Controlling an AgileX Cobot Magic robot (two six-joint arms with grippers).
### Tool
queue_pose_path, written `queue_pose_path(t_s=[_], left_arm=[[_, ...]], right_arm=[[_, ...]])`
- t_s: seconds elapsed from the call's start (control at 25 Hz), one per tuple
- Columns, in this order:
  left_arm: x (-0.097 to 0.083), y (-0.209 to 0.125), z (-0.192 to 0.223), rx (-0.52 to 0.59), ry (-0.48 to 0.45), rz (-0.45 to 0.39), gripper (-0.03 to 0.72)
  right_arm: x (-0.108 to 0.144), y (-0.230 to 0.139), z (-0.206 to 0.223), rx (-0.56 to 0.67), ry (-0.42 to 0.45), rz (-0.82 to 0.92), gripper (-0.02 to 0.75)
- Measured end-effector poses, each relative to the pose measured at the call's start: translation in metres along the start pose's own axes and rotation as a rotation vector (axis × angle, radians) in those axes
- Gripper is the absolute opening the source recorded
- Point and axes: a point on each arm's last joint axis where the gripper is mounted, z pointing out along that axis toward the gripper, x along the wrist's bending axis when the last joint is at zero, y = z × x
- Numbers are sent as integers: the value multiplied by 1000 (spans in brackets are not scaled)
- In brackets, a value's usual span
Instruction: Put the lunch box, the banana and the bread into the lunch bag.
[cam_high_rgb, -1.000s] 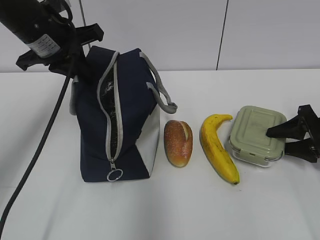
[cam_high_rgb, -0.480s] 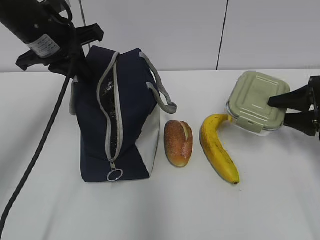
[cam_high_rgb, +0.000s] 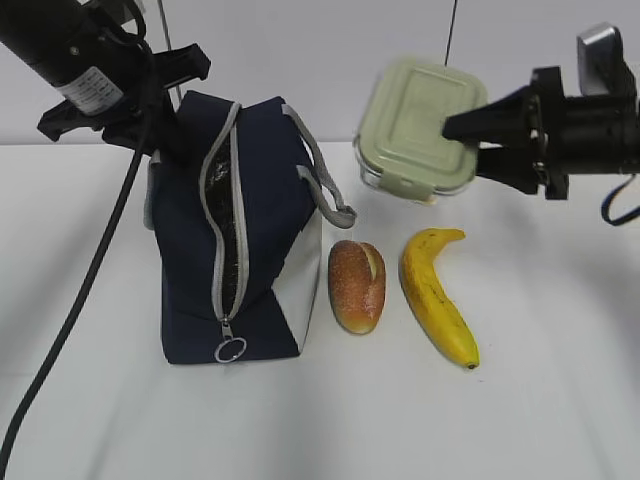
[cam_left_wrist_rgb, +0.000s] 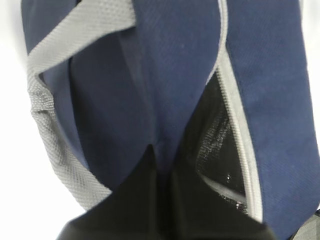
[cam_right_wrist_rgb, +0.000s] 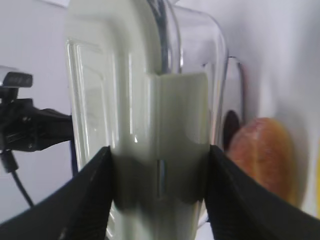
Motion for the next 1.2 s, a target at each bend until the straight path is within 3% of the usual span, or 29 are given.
queue_pose_path(t_s=[0.2,0.48,0.96,1.2], left_arm=[[0,0,0,0,-4,2,1],[0,0,0,-1,-5,1,1],[0,0,0,-1,-9,-1,1],[-2,0,0,-1,-23,-4,1]], right_arm=[[56,12,36,75,117,-122,402],[99,6,65,154,197,-202,402],[108,-14,93,194,108,-262,401],[95,-16,101,213,93,-211,402]])
